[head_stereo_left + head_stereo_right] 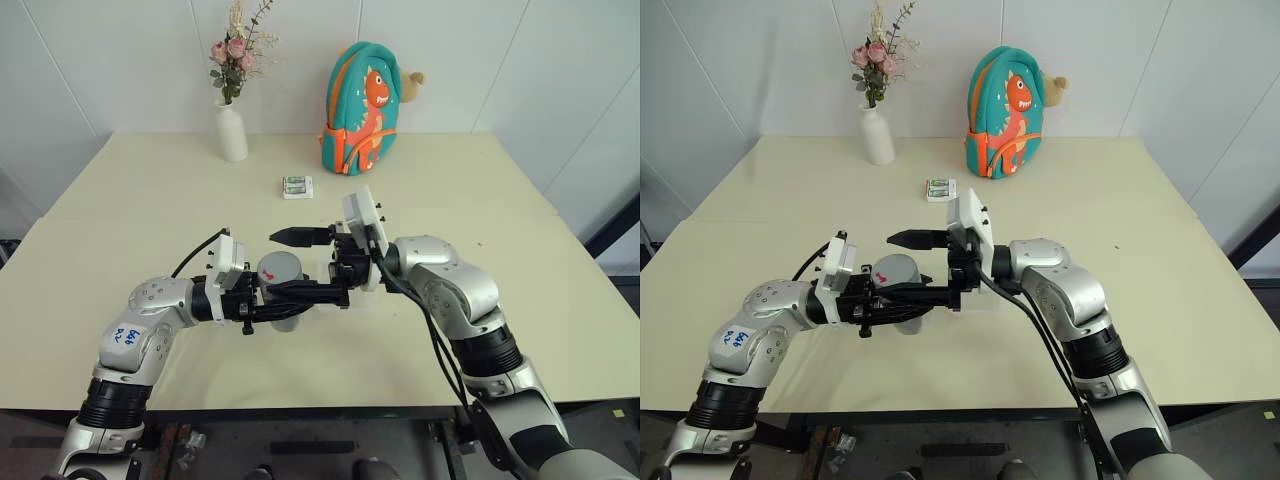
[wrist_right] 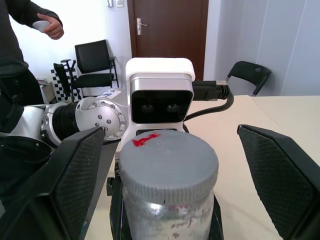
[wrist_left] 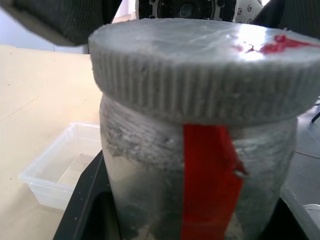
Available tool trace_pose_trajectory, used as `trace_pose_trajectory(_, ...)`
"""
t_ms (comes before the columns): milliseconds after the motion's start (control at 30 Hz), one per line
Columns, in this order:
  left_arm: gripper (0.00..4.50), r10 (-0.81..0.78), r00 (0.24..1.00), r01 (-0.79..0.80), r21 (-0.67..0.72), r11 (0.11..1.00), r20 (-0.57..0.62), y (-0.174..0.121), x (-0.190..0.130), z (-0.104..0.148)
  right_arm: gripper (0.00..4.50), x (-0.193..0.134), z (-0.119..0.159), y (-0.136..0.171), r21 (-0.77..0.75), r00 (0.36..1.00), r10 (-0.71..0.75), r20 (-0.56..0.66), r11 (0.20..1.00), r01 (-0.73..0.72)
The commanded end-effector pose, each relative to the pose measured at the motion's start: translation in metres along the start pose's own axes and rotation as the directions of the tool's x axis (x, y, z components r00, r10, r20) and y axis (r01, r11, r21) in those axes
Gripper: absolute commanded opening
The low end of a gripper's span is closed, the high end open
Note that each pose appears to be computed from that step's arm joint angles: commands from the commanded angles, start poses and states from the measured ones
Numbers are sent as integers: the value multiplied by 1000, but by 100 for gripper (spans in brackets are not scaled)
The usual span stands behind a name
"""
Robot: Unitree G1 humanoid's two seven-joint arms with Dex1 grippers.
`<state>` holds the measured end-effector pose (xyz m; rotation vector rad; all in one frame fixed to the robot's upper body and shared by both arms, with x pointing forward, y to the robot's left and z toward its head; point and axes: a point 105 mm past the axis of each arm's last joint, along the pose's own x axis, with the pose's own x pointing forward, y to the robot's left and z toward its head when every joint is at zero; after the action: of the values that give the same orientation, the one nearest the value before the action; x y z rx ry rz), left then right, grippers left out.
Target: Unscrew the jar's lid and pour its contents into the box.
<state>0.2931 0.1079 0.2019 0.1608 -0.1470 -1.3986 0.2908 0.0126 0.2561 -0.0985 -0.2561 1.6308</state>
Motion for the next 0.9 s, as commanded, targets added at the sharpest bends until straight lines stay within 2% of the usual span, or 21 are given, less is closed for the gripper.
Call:
trace_pose_trajectory(33,199,-3,1000,2,50,999,21,1,4,10,446,10,10,-7,-58,1000,-22,12,998,22)
trace_pose_trajectory(467,199,3,999,-5,55,998,44,4,8,13,446,-2,2,-25,-93,993,-116,-36,989,112)
trace_pose_trajectory(633,199,10,999,-12,57,998,40,5,1,14,446,-45,6,-37,-99,979,-192,-66,978,185)
trace_pose_trajectory(900,199,17,1000,-19,59,998,22,6,-7,11,446,-90,6,-32,-59,976,-187,-108,982,182)
